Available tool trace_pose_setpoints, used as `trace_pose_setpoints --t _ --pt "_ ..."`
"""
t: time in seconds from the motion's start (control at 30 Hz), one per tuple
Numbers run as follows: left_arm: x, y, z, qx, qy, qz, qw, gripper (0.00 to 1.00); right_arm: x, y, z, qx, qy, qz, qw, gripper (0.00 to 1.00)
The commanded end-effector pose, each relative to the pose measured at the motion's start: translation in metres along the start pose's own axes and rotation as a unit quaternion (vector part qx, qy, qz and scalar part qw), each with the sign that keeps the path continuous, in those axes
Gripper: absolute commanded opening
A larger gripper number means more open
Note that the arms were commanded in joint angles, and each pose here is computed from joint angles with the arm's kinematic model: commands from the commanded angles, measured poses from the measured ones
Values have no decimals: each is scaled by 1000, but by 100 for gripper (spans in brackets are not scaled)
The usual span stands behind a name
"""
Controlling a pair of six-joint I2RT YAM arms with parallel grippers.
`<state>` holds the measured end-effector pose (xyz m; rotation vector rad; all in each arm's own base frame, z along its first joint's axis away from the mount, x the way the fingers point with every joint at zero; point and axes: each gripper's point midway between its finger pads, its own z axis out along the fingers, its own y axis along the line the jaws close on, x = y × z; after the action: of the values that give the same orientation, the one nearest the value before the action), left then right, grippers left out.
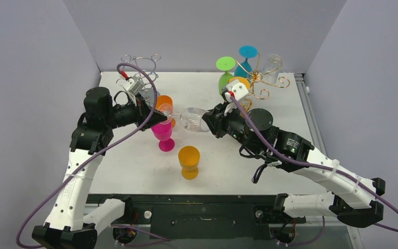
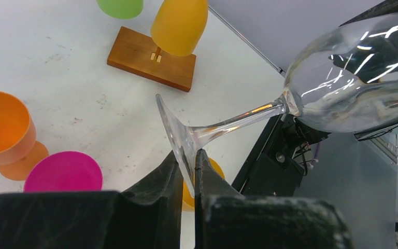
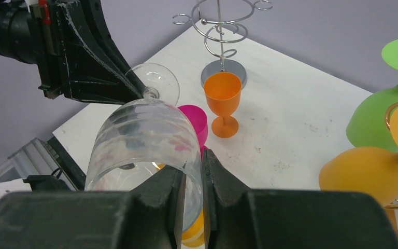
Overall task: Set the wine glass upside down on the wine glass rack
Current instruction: Turn the wine glass upside down at the wine rack.
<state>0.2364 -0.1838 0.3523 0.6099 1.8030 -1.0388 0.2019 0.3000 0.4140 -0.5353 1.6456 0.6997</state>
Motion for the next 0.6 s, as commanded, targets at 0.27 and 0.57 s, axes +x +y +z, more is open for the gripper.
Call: trace_pose_setpoints --t 0.27,0.57 --pt "-69 -14 -25 -38 -91 227 969 0 28 9 -21 -36 18 17 999 55" --pt "-96 -31 -49 -59 -126 436 889 0 68 3 -53 -71 87 3 994 78"
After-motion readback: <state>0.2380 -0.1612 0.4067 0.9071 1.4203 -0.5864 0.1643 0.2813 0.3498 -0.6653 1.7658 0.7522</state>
